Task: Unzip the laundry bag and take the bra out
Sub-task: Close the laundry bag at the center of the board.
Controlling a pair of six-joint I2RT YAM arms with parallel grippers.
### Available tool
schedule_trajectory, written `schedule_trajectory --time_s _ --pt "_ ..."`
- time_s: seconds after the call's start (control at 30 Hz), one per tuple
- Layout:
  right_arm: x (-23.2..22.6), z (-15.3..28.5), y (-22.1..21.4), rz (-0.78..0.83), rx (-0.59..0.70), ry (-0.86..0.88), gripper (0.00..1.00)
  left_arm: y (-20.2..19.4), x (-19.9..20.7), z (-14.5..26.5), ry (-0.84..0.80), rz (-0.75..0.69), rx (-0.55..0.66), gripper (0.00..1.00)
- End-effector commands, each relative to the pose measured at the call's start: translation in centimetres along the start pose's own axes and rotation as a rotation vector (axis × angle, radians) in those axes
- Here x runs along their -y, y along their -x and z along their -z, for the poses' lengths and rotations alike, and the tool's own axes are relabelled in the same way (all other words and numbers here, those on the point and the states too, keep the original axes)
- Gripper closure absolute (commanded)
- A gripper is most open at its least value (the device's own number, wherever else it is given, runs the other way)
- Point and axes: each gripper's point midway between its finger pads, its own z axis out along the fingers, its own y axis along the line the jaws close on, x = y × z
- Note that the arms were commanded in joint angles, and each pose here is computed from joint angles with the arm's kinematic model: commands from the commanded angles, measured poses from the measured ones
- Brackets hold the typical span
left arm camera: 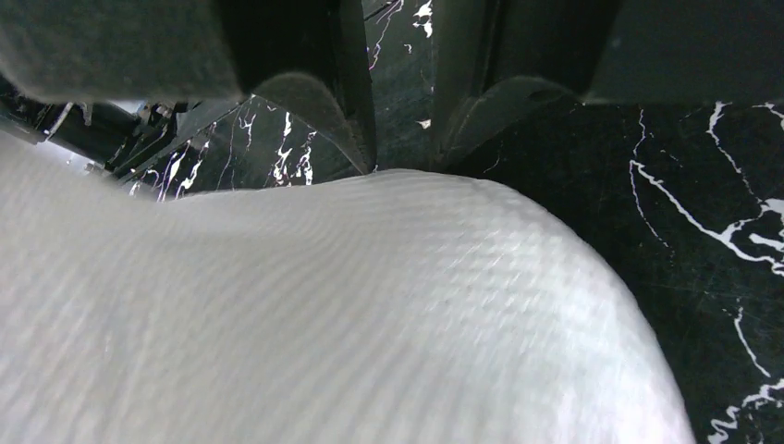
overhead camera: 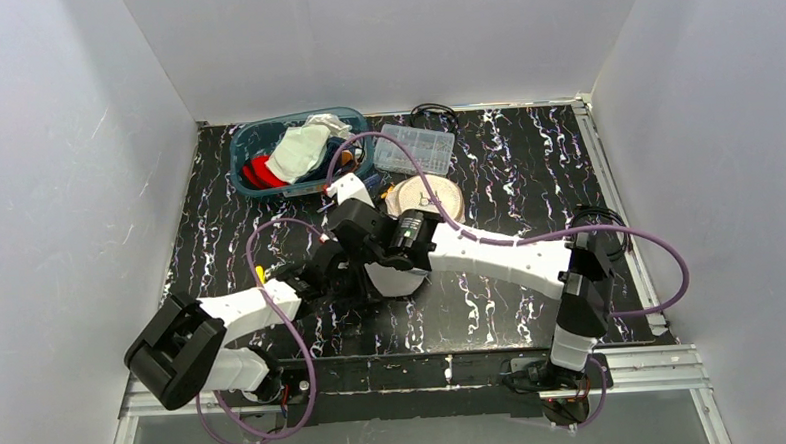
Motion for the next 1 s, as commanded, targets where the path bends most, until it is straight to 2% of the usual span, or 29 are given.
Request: schedule_trajectory --time_s 0.0,0.13,0.23,0.37,0.43,0.47,0.53,0.57,0.7,0.8,0.97 --pt "-0.5 1.5 2.1 -0.101 0.077 0.108 0.39 -0.9 -1.7 0.4 0.049 0.0 -0.002 0.72" --pt "1.2 2.7 2.5 -0.159 0.121 0.104 0.32 -1.0 -2.0 1.2 0.06 0.002 0.008 0.67" --pt "4.6 3.8 2.1 -0.227 0.172 0.058 0.28 -0.8 -2.3 2.5 0.084 -0.006 0.024 0.6" --pt "9.2 4.3 0.0 -0.333 0.2 0.012 0.25 0.5 -1.5 5.7 0.102 -0.037 0.08 0.48" --pt "11.1 5.3 -0.5 -0.366 0.239 -0.024 0.24 2.1 -1.6 8.1 0.157 -0.046 0.148 0.41" --pt "11.8 5.8 -0.8 -0.374 0.258 -0.039 0.23 2.7 -1.6 9.7 0.189 -0.045 0.181 0.35" --pt "13.0 6.6 -1.4 -0.391 0.286 -0.072 0.22 5.0 -0.6 12.5 0.214 -0.031 0.28 0.16" --pt "13.7 7.0 -2.0 -0.399 0.293 -0.09 0.22 6.0 0.1 13.6 0.213 -0.017 0.317 0.02" --pt "15.0 7.2 -3.7 -0.418 0.285 -0.137 0.21 9.1 3.9 14.8 0.196 0.017 0.346 0.02" --pt "15.4 7.4 -4.4 -0.432 0.282 -0.146 0.21 10.8 6.3 13.3 0.238 0.017 0.288 0.01" --pt "15.4 8.0 -5.0 -0.444 0.283 -0.123 0.21 12.3 7.8 9.5 0.299 0.018 0.214 0.01"
